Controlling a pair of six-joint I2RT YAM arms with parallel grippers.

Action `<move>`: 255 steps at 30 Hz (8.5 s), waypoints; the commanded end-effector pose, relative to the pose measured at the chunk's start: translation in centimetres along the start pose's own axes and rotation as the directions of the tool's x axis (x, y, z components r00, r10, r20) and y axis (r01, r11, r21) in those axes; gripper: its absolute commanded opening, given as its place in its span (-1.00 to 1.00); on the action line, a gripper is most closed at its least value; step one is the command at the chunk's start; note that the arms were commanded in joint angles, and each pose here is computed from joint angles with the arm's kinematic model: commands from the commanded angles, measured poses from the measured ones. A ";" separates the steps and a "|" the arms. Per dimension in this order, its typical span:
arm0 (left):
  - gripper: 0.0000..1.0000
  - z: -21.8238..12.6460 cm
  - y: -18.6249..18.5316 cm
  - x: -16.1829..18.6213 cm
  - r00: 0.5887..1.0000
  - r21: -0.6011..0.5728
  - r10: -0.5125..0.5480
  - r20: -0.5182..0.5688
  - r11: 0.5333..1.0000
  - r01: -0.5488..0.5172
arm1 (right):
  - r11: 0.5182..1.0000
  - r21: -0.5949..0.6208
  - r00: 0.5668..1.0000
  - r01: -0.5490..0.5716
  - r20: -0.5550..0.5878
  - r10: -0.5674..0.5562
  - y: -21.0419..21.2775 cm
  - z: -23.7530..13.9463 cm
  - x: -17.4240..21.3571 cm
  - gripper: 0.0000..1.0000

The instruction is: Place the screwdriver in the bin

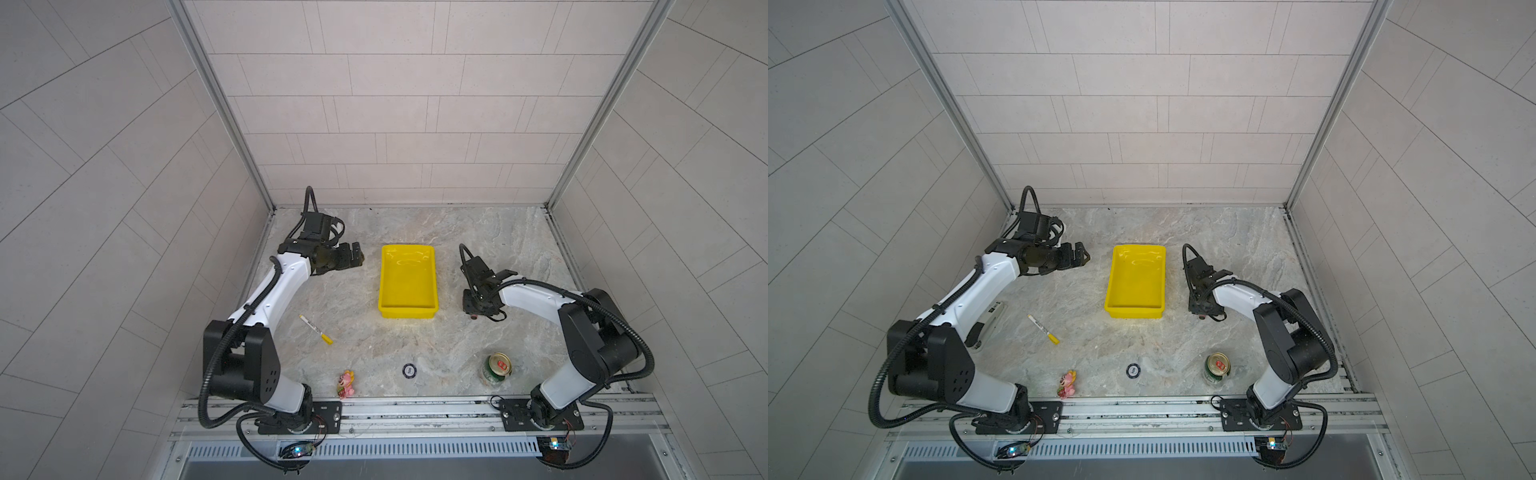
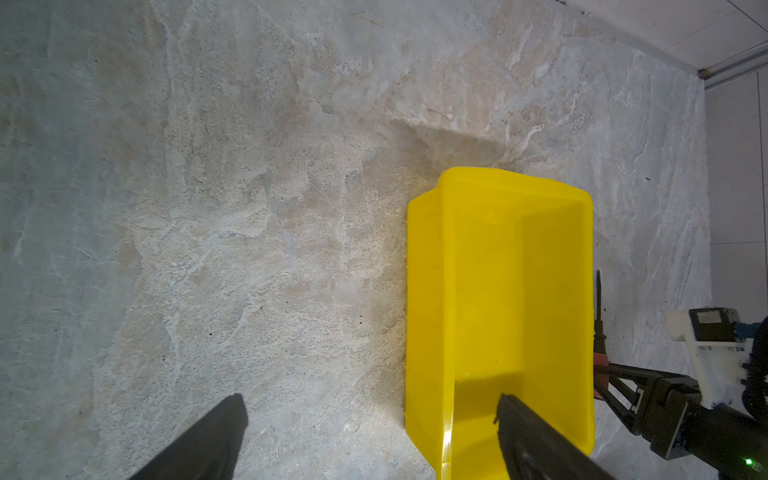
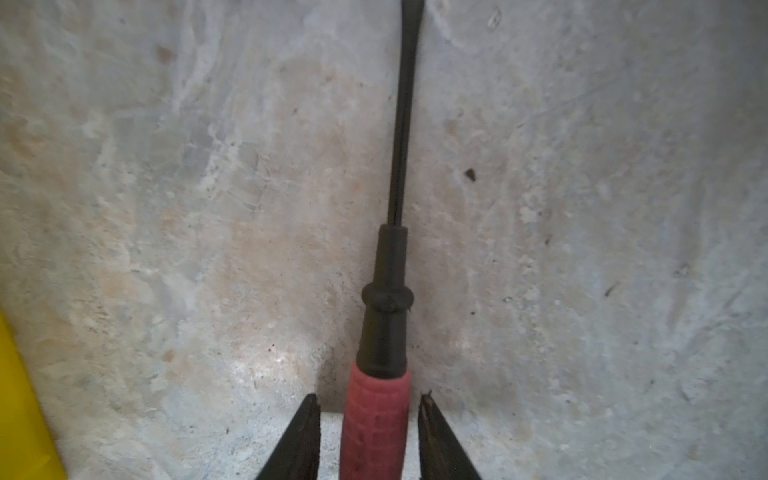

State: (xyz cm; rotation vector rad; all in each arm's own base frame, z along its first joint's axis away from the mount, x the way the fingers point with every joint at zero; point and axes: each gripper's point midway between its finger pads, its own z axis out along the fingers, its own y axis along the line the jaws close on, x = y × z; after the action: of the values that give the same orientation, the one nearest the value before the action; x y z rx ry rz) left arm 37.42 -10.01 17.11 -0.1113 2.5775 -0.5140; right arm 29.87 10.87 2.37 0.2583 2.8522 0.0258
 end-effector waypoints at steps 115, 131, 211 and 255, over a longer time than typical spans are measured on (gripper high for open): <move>1.00 -0.5 1.1 0.6 1.000 -0.097 0.004 -0.006 0.995 -0.004 | 0.907 -0.023 0.877 0.420 0.266 -0.400 18.4 -13.6 -6.4 -1.00; 1.00 -1.5 2.3 0.7 1.000 -0.176 0.030 0.001 0.984 -0.030 | 0.865 -0.013 0.862 0.501 0.097 -0.498 17.6 -6.0 -7.2 -1.00; 1.00 -6.6 5.2 -3.9 0.747 -0.217 0.160 0.646 0.976 -0.021 | 0.947 0.081 0.822 0.311 0.478 -0.311 2.0 -22.7 -9.6 0.22; 1.00 3.9 13.6 0.1 0.719 -0.432 0.373 0.586 0.895 -0.112 | 0.965 0.236 0.634 -0.112 0.765 -0.113 -13.8 -4.3 -12.7 0.99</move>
State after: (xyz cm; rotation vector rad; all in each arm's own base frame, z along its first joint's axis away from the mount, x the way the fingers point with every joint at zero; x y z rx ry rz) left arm 38.83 1.37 7.77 -0.0769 1.9360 0.1277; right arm 36.88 -6.04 7.54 0.2839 2.0721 -0.4464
